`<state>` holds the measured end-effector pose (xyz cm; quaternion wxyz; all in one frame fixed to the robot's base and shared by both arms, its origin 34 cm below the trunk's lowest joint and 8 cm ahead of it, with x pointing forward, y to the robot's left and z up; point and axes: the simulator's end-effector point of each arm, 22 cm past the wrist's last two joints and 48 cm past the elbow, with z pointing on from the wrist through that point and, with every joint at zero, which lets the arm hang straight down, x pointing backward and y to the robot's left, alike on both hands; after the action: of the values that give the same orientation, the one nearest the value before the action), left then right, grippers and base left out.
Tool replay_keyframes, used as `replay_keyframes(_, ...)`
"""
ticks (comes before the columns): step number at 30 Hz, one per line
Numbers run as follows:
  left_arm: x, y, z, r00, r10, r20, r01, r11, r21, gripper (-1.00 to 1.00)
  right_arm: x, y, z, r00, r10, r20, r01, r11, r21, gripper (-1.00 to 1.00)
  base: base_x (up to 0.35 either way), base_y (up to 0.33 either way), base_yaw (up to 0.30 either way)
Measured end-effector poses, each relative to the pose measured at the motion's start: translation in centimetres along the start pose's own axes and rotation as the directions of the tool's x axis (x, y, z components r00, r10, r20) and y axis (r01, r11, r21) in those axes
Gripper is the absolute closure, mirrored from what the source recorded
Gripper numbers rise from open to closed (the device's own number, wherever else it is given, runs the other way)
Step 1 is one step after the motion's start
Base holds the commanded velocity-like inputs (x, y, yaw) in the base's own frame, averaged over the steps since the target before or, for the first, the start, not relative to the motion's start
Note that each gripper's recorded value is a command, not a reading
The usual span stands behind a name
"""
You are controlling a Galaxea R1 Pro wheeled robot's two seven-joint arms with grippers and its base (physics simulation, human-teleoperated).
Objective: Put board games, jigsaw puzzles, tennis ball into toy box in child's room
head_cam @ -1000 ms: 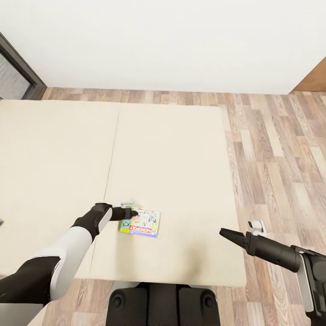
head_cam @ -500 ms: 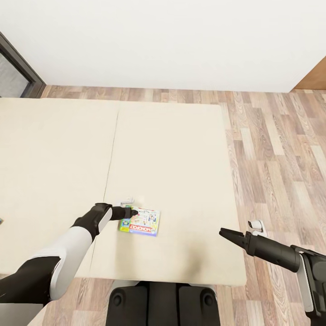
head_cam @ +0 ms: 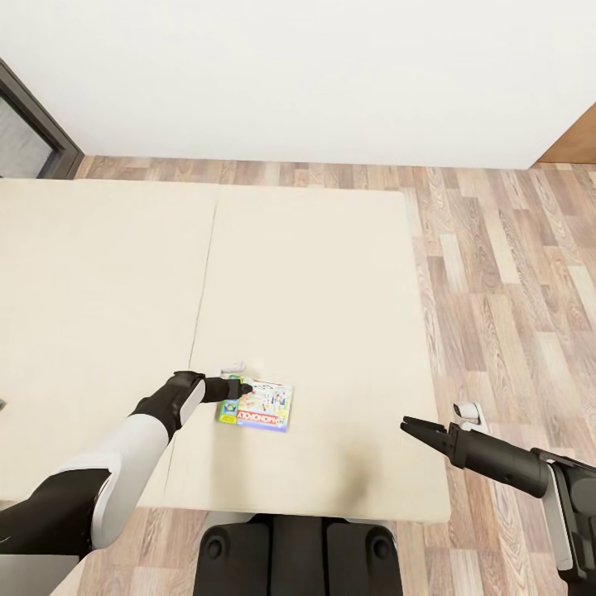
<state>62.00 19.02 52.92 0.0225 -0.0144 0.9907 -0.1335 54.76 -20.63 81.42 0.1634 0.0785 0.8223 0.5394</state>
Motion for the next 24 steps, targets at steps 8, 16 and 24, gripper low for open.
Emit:
replay_keyframes(8, -0.01, -0.02, 0.00, 1.000, 0.001, 0.000, -0.001, 1.000, 0.001, -1.00, 0.00, 0.00, 0.01, 1.000, 0.000, 0.000, 0.000, 1.000, 0.000, -1.00, 0.000, 0.000, 0.000)
replay_keyframes(16, -0.03, -0.04, 0.00, 1.000, 0.001, 0.001, -0.001, 1.000, 0.001, -1.00, 0.01, 0.00, 0.01, 1.000, 0.000, 0.000, 0.000, 1.000, 0.000, -1.00, 0.000, 0.000, 0.000)
replay_keyframes(24, -0.03, -0.13, 0.02, 1.000, 0.001, 0.001, -0.001, 1.000, 0.003, -1.00, -0.01, 0.00, 0.00, 1.000, -0.001, 0.001, 0.001, 1.000, 0.000, -1.00, 0.000, -0.088, 0.000)
